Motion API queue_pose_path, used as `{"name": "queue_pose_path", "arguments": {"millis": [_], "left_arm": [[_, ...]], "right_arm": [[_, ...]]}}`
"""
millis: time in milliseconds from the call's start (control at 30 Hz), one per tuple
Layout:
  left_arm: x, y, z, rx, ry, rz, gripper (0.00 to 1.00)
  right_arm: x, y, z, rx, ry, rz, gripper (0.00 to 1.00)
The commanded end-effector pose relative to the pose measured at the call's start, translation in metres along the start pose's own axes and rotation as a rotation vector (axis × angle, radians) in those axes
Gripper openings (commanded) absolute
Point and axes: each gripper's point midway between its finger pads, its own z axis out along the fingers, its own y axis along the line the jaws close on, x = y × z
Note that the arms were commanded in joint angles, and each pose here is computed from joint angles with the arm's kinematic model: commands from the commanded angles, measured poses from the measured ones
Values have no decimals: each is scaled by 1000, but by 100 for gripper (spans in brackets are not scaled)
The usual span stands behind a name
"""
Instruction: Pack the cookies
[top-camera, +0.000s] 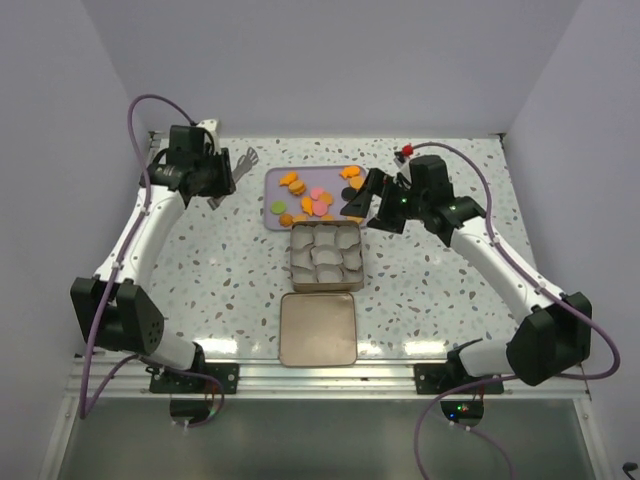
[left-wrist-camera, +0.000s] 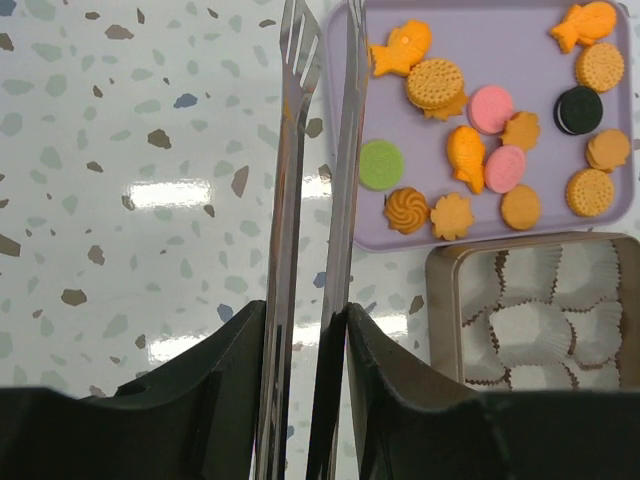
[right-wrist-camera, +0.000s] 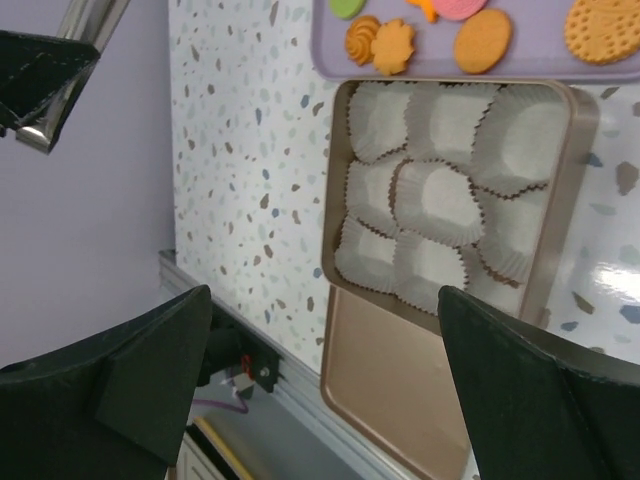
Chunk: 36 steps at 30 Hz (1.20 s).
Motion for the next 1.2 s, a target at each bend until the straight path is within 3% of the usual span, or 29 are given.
{"name": "queue_pose_path", "arguments": {"millis": [0, 167, 367, 533, 667, 1167], "left_arm": [[-7, -20, -20, 81, -66, -33, 41], [-3, -42, -36, 176, -87, -42, 41], [-15, -68, -59, 312, -139, -101, 42], [-21, -68, -75, 318, -190, -102, 43], [-17, -74, -83, 333, -191, -76, 43], [-20, -87, -95, 322, -234, -43, 43]], "right_arm": [[5, 49, -3, -185, 13, 46, 99], [-4, 130, 16, -327, -23, 6, 99], [-26, 184, 53, -453, -35, 111, 99], [-39, 183, 97, -380, -7, 152, 99], [-57, 204, 108, -413, -18, 149, 99], [-40, 189, 161, -381, 94, 184, 99]]}}
